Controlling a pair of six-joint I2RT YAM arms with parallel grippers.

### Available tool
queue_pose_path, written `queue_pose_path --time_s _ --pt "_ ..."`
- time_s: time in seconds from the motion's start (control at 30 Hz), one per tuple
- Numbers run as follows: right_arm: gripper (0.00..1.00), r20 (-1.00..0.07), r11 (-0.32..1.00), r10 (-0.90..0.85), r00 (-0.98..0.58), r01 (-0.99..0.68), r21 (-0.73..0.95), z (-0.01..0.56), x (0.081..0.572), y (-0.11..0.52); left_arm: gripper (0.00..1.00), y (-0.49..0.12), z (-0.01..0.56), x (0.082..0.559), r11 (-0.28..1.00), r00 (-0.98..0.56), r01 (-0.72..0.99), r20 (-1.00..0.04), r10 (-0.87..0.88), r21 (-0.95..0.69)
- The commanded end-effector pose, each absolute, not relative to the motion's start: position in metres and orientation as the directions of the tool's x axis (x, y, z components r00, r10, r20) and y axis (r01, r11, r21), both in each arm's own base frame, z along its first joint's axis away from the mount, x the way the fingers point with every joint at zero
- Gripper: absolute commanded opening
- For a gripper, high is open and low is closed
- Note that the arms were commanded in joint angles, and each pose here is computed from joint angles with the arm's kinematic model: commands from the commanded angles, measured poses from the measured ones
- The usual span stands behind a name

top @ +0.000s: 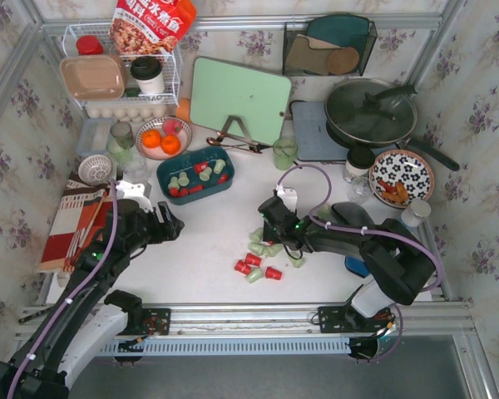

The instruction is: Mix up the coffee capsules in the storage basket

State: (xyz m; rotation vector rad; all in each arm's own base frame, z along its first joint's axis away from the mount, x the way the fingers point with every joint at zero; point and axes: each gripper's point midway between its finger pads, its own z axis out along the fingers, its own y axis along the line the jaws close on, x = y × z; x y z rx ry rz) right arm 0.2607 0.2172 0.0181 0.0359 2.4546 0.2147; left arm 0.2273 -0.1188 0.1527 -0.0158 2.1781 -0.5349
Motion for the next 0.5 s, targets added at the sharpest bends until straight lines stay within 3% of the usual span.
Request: queue_pose_path --time_s 0.0,0.47 --pt "0.53 -0.625 0.990 0.088 -0.776 -0.002 0.142 0.014 0.265 0.215 0.72 -0.121 0.153 0.225 0.903 -0.632 0.188 -0.752 -0.190 -0.387" --pt "0.44 -0.657 0.988 0.102 -0.747 -0.003 0.157 0.031 0.275 0.220 0.72 -0.121 0.153 0.224 0.902 -0.631 0.189 -0.752 -0.191 -0.389"
